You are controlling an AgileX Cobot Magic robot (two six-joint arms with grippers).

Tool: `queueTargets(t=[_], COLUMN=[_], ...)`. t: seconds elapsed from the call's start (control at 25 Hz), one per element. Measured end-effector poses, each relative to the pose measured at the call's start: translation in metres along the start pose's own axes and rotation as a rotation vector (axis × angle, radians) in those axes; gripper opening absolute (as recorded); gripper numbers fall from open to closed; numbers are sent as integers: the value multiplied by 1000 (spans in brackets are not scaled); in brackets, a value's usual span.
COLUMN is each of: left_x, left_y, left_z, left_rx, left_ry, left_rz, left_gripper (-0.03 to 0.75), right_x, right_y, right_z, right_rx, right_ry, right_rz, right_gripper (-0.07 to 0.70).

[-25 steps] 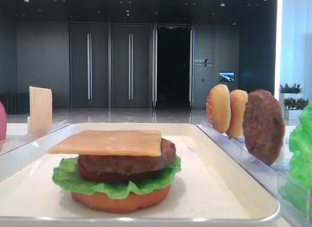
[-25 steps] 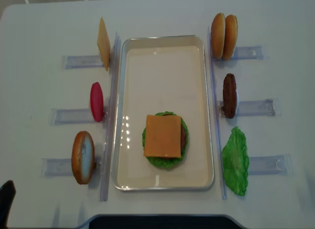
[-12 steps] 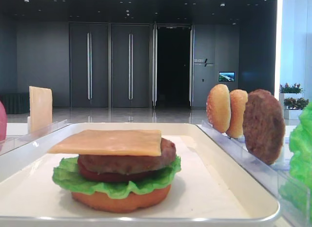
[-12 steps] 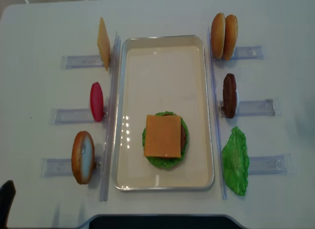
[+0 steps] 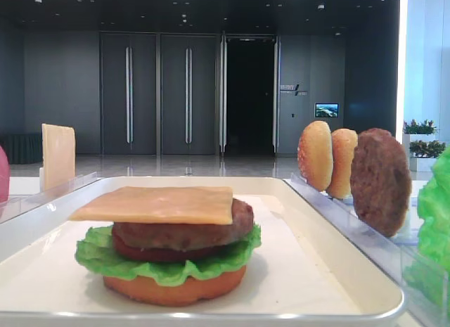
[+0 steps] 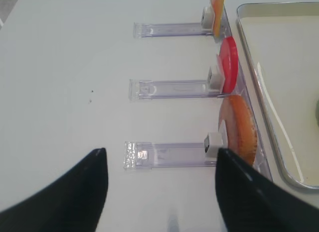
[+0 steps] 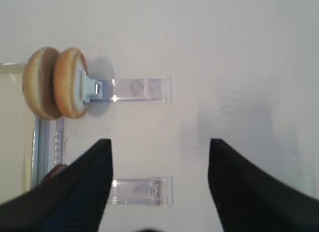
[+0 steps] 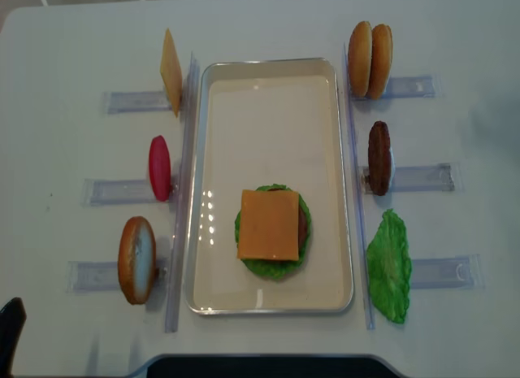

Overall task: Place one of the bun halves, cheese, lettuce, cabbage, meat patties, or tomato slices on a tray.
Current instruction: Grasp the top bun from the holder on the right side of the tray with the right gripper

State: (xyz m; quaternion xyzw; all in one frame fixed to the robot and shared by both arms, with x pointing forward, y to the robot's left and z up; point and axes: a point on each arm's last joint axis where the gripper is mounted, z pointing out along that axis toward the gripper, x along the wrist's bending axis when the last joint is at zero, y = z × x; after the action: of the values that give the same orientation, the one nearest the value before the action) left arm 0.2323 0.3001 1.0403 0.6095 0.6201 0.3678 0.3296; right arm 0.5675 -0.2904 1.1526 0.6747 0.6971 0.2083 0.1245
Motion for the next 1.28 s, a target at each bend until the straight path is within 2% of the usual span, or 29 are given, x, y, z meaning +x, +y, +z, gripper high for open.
queueTargets(t=[0.2,0.52,0.76,1.0,1.16,1.28], left_x=[0,0,0,0,0,0], left_y=[0,0,0,0,0,0], left_z=[0,0,0,0,0,0], left_rx=[0,0,0,0,0,0], left_ry=[0,0,0,0,0,0], left_rz=[0,0,0,0,0,0], left_gripper=[517,517,517,517,517,517], right_x=[-4,-10,-14,-15,-6,11], right_y=[25,39,40,43,46,47], right_z=[27,70,81,90,87,87], right_rx=[19,88,110,122,107,103], right_ry=[0,-2,-33,-21,12,31], right_rz=[0,0,-11,0,45,46], right_gripper=[429,429,429,428,428,428])
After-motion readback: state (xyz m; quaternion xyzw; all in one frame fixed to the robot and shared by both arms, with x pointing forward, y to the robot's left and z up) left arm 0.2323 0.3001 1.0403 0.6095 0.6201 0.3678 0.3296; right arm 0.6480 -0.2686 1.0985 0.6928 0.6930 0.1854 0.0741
